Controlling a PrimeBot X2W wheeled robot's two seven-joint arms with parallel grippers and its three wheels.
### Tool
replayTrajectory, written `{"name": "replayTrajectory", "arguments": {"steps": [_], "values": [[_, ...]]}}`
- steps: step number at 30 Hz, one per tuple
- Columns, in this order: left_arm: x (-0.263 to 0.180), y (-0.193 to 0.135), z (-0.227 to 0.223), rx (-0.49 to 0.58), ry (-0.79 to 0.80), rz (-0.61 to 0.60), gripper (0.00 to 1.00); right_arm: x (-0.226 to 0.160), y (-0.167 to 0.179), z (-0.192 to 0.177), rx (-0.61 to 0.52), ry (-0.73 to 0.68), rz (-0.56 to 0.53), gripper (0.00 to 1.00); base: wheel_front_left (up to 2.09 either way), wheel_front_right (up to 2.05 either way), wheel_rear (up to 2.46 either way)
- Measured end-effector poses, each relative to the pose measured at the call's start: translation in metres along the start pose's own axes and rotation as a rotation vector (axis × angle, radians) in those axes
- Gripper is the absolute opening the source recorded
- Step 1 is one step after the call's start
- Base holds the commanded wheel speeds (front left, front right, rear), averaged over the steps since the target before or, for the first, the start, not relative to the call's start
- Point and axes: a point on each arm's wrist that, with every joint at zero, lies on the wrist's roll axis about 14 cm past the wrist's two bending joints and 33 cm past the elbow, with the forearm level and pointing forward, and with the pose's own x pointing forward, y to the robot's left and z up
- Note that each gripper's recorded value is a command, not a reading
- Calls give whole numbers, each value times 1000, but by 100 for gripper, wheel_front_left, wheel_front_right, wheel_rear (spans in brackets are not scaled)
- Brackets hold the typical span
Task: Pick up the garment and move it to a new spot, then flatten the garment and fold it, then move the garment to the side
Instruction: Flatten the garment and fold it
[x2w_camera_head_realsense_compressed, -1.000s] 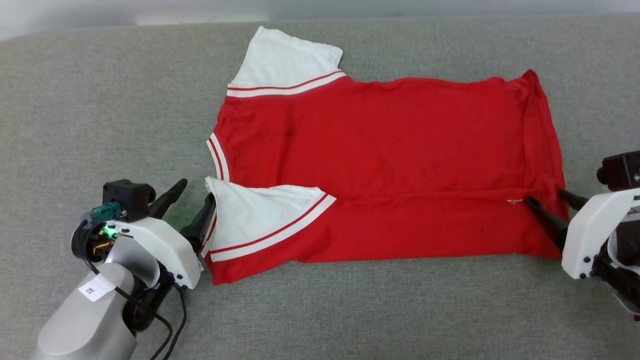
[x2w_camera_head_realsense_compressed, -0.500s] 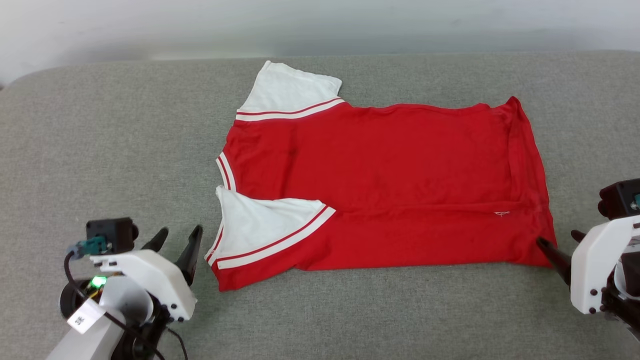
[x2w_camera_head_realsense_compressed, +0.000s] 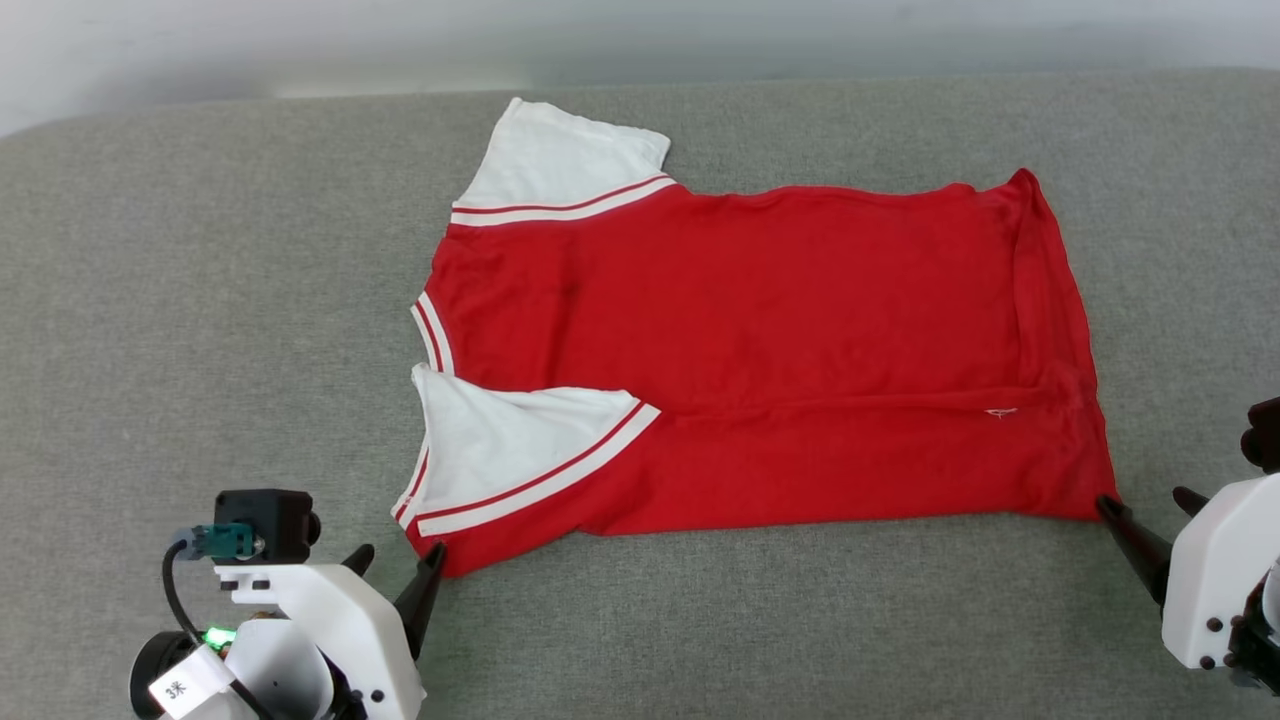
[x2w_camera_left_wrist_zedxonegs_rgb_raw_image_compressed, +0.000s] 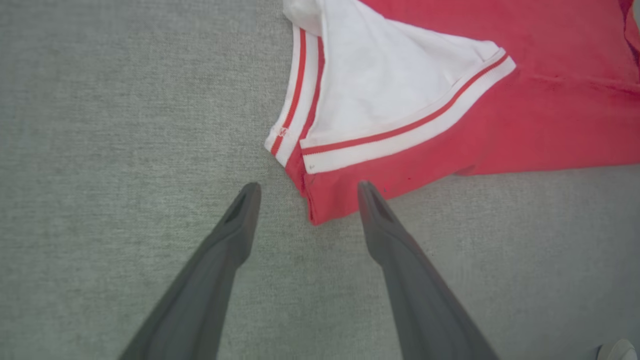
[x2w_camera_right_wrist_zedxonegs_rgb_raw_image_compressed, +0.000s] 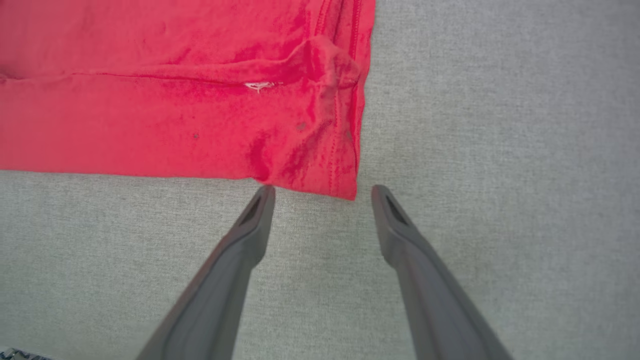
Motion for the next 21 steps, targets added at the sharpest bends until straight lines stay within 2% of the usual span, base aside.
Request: {"name": "replayTrajectory", "arguments": {"steps": [17,18,19,20,21], "values": [[41,10,-41,-14,199,18,100,11,-6,-6,32,16,-16,100,0,0,0],[43,10,-44,-13,213,13,86,12,-6,-6,32,15,-17,100,0,0,0],[44,10,-46,-13,225,7,27,13,-6,-6,32,15,-17,100,0,0,0],[45,9,-48,-8,238,-3,0,14,-7,-6,30,15,-18,100,0,0,0],[46,8,-49,-2,248,-11,0,14,-7,-5,27,13,-19,100,0,0,0]]}}
